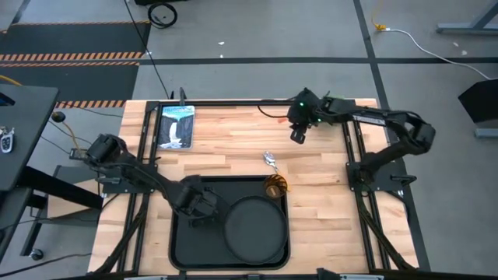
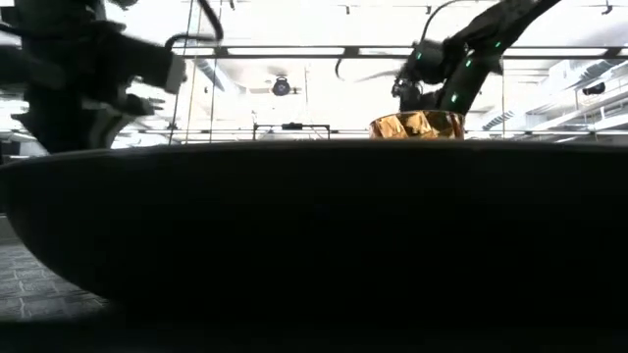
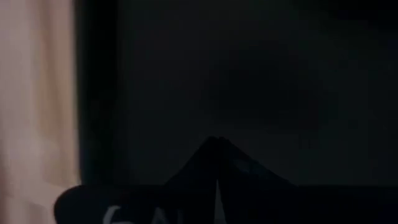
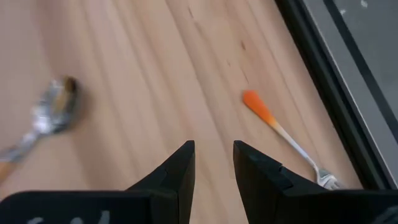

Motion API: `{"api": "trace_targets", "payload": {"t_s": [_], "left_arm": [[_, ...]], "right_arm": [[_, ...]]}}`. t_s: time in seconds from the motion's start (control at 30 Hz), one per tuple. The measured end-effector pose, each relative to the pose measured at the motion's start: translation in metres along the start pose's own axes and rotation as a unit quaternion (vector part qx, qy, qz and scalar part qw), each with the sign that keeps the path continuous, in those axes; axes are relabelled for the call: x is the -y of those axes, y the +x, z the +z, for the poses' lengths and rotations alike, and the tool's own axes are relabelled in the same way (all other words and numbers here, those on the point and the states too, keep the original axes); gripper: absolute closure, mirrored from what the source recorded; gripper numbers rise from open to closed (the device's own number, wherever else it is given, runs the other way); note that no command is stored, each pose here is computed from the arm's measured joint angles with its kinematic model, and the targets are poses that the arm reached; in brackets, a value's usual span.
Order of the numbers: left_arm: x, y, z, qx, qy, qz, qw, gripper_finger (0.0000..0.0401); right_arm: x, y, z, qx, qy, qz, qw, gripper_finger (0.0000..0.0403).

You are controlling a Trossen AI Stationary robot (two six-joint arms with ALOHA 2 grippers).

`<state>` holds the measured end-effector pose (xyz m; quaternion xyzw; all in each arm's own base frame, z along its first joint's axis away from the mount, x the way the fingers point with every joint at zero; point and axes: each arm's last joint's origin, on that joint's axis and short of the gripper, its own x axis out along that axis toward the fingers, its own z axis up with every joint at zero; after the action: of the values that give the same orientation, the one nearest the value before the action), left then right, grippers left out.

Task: Pick and place plate/cup/fork/spoon on tray
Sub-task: Put the orange fork on the black tray to the left of the black plate

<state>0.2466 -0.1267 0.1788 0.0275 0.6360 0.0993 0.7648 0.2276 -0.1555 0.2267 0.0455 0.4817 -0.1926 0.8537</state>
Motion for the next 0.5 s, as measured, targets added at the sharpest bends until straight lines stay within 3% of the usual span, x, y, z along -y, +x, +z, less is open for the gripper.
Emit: {"api": "trace_targets", "payload": {"t_s": [0.2, 0.5], "left_arm": [[-0.014, -0.017, -0.004, 0.046, 0.028, 0.002, 0.999, 0.0391], [-0.056, -0.015, -0.01, 0.115, 0.014, -0.018, 0.993, 0.0397]], "right_arm": [[0.021, 0.032, 0.0, -0.077, -0.015, -0.004, 0.997, 0.028], [0.068, 0.054, 0.02, -0.136, -0.026, -0.013, 0.99, 0.0225]]}}
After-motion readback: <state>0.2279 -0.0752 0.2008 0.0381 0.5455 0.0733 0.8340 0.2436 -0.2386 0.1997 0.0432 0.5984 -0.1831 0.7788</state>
